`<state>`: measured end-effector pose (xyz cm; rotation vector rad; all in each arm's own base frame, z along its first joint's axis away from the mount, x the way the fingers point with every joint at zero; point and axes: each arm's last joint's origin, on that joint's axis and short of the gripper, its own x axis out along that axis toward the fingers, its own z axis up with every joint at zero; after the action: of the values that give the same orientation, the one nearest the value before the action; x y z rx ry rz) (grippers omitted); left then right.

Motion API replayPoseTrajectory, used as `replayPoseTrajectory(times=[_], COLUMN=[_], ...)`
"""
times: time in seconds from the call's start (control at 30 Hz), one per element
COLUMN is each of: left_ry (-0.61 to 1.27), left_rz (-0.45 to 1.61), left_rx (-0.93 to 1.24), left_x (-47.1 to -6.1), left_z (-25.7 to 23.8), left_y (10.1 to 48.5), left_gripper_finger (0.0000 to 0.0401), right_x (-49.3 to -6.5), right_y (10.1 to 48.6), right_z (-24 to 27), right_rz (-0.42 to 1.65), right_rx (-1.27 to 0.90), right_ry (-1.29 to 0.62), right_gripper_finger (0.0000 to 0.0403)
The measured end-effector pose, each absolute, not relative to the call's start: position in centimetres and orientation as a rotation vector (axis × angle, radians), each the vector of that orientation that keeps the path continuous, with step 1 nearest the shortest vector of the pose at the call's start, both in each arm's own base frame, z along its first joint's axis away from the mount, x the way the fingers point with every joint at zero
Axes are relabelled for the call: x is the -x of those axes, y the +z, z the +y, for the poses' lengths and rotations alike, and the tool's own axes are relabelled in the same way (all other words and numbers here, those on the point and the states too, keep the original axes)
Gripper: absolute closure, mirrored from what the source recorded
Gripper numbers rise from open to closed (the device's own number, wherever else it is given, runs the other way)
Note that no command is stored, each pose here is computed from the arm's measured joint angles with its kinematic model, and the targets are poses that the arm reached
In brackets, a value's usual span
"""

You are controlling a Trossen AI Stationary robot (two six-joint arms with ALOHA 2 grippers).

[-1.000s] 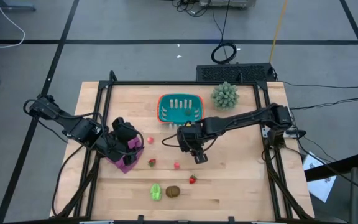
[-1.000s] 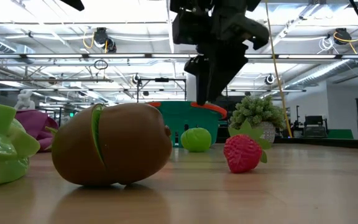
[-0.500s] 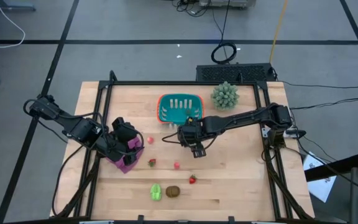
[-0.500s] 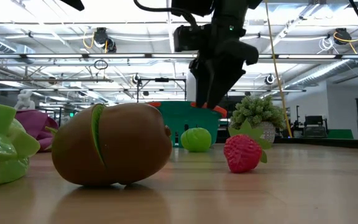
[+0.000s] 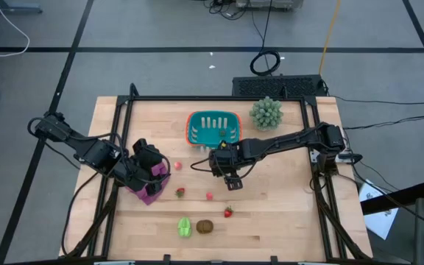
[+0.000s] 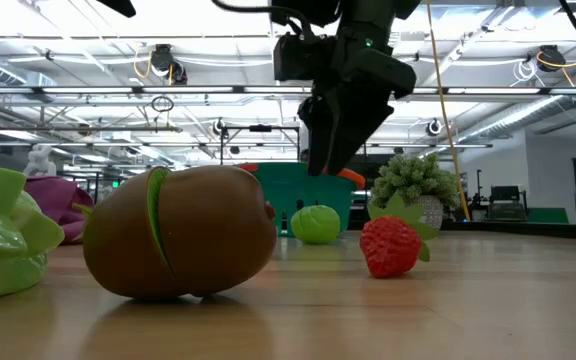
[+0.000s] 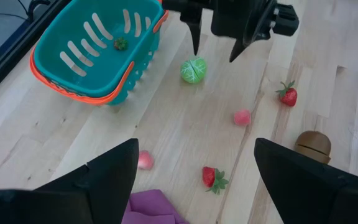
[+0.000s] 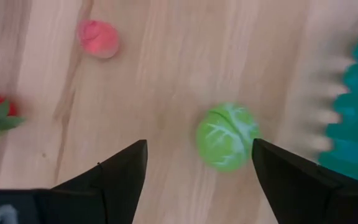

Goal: Pick and placing Produce into tupperware
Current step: Put the right cabbage half into the blue basket

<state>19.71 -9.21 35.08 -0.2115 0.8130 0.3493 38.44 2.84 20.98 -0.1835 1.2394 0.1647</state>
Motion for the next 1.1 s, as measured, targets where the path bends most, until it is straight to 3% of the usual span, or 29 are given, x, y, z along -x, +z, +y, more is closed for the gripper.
replayPoseTrajectory(times=[1.1], left_ry=[0.349], left_rz=[0.814], left_rx=[0.214], left_x=[-19.7], left_z=[-9.2], left_y=[35.1], left_gripper_finger=[0.0077], right_x=[-38.5], right_y=[18.7], right_z=[0.5], right_rz=[1.197], right_rx=[0.162], right_ry=[0.154], right_gripper_finger=[0.0126])
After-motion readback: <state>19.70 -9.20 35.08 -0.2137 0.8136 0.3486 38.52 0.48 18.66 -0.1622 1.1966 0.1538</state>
